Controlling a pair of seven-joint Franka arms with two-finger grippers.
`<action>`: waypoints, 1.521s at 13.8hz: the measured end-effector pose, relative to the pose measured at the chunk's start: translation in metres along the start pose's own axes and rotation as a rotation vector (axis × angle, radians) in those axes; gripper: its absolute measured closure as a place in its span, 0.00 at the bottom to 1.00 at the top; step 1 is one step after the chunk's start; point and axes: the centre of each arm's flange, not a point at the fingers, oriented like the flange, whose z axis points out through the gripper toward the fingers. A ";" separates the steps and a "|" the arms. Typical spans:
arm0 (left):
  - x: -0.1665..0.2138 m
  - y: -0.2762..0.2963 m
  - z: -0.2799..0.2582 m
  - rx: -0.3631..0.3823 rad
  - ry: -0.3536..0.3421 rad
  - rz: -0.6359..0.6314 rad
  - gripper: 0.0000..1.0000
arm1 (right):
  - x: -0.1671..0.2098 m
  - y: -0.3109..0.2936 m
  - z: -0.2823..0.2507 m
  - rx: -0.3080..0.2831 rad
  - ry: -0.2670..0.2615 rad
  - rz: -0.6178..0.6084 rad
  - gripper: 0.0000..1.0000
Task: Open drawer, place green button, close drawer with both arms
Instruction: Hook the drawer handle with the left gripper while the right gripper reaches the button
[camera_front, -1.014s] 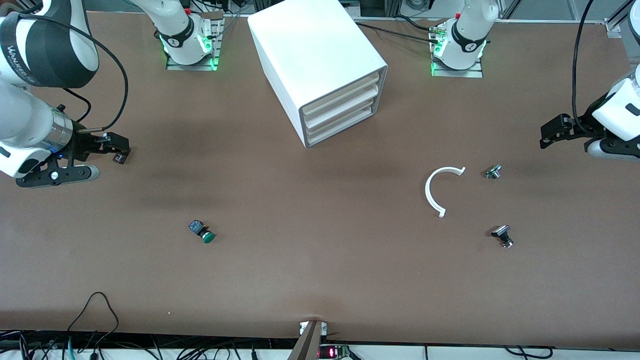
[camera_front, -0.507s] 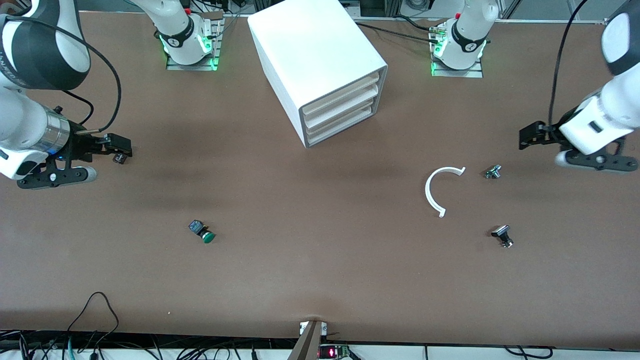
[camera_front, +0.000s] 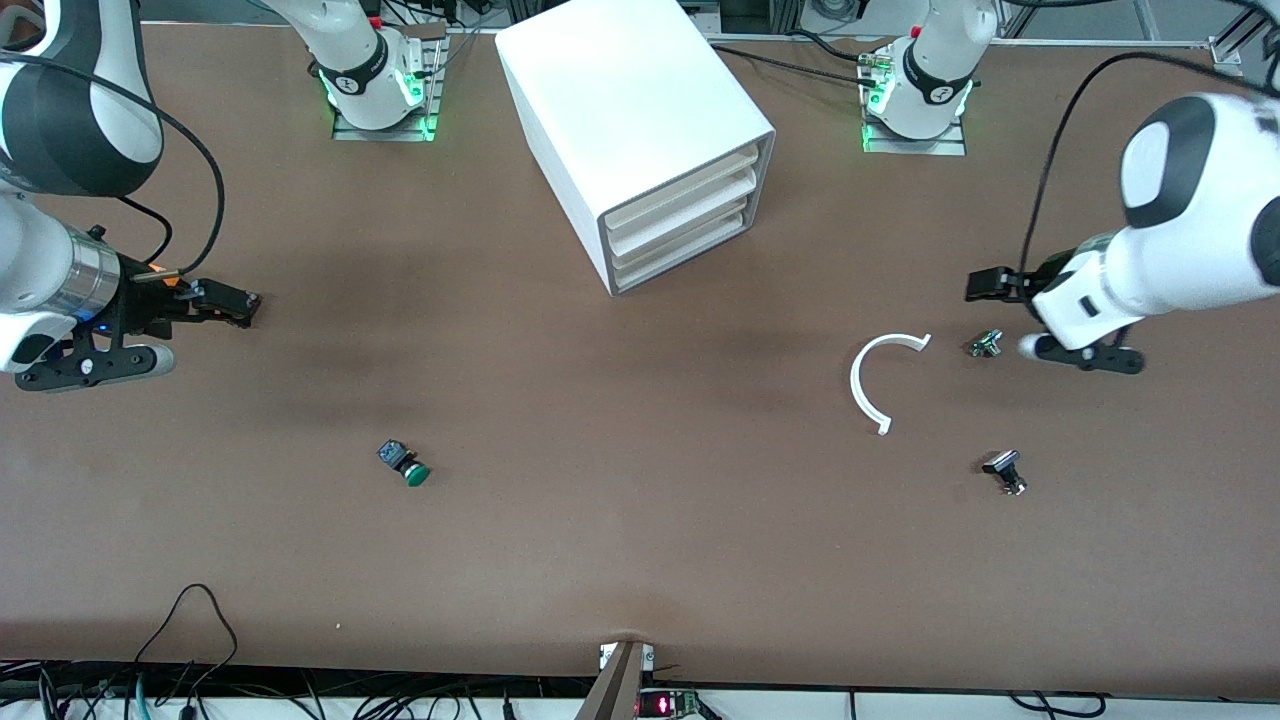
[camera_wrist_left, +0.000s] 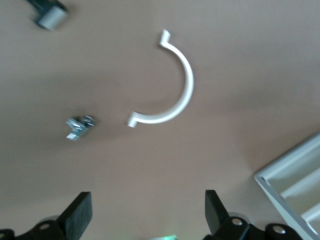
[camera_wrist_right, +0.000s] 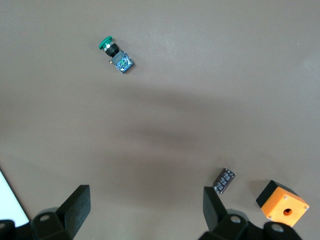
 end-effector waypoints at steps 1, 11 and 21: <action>0.002 0.004 0.021 -0.054 -0.038 -0.008 0.00 | 0.005 -0.001 0.004 -0.001 0.011 -0.004 0.00; 0.001 0.058 0.170 -0.496 -0.229 0.080 0.00 | 0.073 -0.044 0.137 0.022 -0.005 -0.114 0.00; -0.021 0.135 0.312 -0.903 -0.210 0.201 0.01 | 0.103 -0.054 0.240 0.005 0.015 -0.553 0.00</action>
